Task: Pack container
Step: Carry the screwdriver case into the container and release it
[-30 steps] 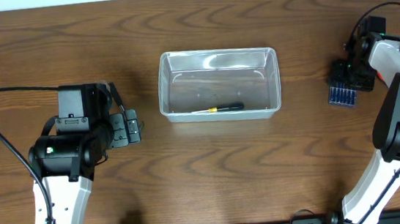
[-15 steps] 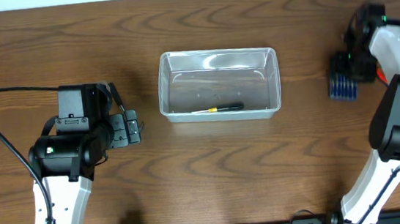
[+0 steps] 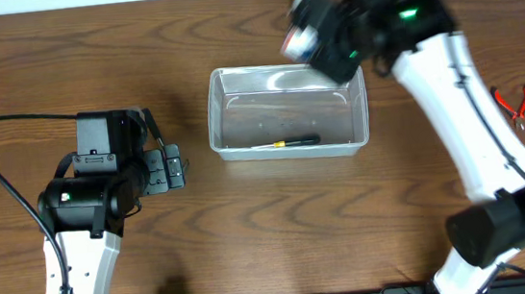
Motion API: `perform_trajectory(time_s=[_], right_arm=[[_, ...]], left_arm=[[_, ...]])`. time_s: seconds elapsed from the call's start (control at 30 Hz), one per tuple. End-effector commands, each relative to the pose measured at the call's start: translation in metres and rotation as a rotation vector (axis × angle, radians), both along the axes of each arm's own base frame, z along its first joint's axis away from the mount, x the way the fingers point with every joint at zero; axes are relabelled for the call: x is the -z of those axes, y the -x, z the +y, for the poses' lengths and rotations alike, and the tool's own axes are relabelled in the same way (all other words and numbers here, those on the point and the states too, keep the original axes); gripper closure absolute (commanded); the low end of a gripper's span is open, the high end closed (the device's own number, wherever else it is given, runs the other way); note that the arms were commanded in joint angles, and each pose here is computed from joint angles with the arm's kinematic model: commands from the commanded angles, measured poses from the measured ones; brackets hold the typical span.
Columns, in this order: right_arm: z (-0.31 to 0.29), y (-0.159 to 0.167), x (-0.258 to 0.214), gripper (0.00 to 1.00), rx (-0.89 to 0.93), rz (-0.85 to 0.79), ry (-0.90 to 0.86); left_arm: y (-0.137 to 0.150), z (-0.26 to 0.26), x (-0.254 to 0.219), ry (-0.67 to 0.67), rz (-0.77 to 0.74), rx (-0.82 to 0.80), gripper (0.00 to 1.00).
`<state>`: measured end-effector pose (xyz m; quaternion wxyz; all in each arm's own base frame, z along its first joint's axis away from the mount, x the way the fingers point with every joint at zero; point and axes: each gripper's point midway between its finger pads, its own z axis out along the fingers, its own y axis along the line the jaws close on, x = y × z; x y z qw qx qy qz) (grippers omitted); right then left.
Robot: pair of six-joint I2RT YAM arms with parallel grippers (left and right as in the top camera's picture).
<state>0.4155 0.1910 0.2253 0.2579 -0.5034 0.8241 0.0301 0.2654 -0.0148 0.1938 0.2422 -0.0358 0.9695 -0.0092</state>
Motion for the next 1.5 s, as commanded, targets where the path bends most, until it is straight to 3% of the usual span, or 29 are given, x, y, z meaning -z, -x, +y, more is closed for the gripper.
perform_trajectory(time_s=[0.0, 0.23, 0.6, 0.67, 0.8, 0.9, 1.07, 1.13, 1.2, 1.23, 1.47], right_arm=[[0.017, 0.014, 0.068, 0.99, -0.281, 0.1, 0.083], [0.014, 0.01, 0.147, 0.99, -0.269, 0.25, 0.124], [0.0, 0.005, 0.199, 0.98, -0.225, 0.35, 0.139], [0.0, 0.007, 0.201, 0.92, -0.225, 0.362, 0.138], [0.0, 0.007, 0.201, 0.71, -0.215, 0.366, 0.136], [-0.001, 0.007, 0.201, 0.67, -0.214, 0.367, 0.136], [-0.002, 0.007, 0.201, 0.52, -0.211, 0.366, 0.141], [-0.003, 0.007, 0.201, 0.44, -0.21, 0.365, 0.144], [-0.003, 0.006, 0.201, 0.26, -0.209, 0.364, 0.147], [-0.004, 0.006, 0.202, 0.22, -0.204, 0.363, 0.154], [-0.006, 0.005, 0.201, 0.16, -0.197, 0.359, 0.162]], left_arm=[[-0.002, 0.002, -0.007, -0.018, -0.013, 0.004, 0.02], [0.003, 0.003, -0.005, -0.02, 0.009, 0.005, 0.02], [0.003, 0.003, -0.005, -0.02, 0.009, 0.005, 0.02], [0.003, 0.003, -0.005, -0.02, 0.009, 0.005, 0.02], [0.003, 0.003, -0.005, -0.02, 0.009, 0.005, 0.02], [0.003, 0.003, -0.005, -0.02, 0.009, 0.005, 0.02], [0.003, 0.003, -0.005, -0.02, 0.009, 0.005, 0.02], [0.003, 0.003, -0.005, -0.02, 0.009, 0.005, 0.02], [0.003, 0.003, -0.005, -0.02, 0.009, 0.005, 0.02], [0.003, 0.003, -0.005, -0.02, 0.009, 0.005, 0.02], [0.003, 0.003, -0.005, -0.02, 0.01, 0.004, 0.02]])
